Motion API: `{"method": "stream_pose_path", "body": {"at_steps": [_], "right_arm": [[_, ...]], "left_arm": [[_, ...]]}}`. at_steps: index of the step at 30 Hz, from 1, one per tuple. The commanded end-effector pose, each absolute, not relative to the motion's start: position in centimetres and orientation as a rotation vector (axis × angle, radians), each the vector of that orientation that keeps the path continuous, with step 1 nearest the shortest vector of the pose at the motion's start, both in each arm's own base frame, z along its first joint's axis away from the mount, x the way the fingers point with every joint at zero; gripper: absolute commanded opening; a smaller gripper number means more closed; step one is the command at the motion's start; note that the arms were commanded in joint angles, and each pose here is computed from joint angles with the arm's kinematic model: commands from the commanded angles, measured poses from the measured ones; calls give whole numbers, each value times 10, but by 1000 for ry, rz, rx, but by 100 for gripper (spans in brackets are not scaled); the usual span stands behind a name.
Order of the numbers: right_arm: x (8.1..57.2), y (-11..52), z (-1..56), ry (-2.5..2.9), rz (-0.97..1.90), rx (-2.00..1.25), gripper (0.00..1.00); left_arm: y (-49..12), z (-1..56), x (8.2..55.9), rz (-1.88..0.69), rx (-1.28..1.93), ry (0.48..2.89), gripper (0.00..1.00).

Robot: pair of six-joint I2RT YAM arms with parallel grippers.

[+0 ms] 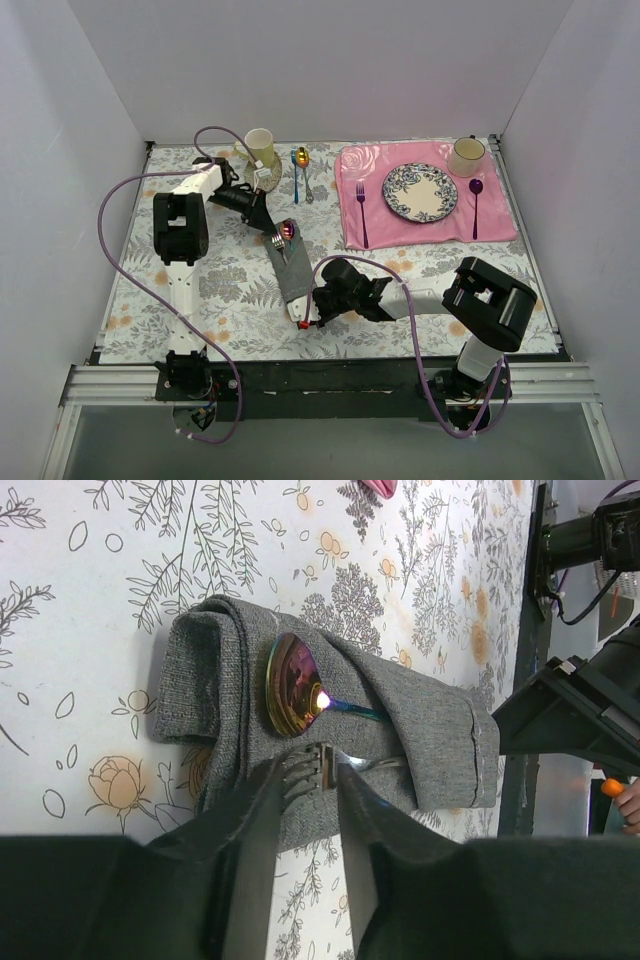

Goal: Fold the napkin into a case and place the utensils inside
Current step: Insert the fork into the folded napkin, then reset both arms

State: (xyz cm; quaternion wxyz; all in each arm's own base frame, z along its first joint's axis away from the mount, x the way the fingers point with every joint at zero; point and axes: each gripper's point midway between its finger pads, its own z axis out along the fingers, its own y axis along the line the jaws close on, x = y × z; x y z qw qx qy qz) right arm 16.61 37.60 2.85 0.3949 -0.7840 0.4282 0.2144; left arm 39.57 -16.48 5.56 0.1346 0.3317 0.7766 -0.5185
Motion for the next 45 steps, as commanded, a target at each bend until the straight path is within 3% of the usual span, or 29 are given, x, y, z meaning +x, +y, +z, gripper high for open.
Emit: {"method": "stream_pose_path", "body": {"at_steps": [1,13,15,18,19,21,22,29,33,35,37,40,45], "right_arm": [[162,369,20,1120,548,-2034,30],[144,366,17,1126,656,-2095,33],[139,366,18,1122,683,-2102,35],[133,364,17,1124,718,-2116,41],[132,364,18,1125,723,-2116,43],[127,363,20,1118,753,-2123,48],[126,362,20,1119,760,-2127,49],[114,356,43,1136,832,-2103,55],[118,358,83,1169,825,-1988,63],[120,353,96,1235,826,-1937,72],[133,347,121,1264,769,-1845,92],[156,334,153,1365,716,-1683,98],[207,296,192,1626,641,-1387,99]], "left_arm": [[-164,105,396,-1401,1044,2175,32],[-160,135,410,-1226,1096,2108,46],[-159,135,411,-1189,1092,2103,56],[-157,147,414,-1096,1083,2073,63],[-155,160,413,-1046,1084,2051,76],[-154,174,423,-960,1068,1993,84],[-153,170,418,-951,1051,2004,98],[-137,242,437,-749,804,1924,98],[-121,270,442,-659,644,1943,98],[-113,281,440,-626,557,1979,98],[-97,288,441,-557,468,2021,98],[-75,294,430,-669,361,2094,98],[-51,290,416,-828,160,2204,98]]}}
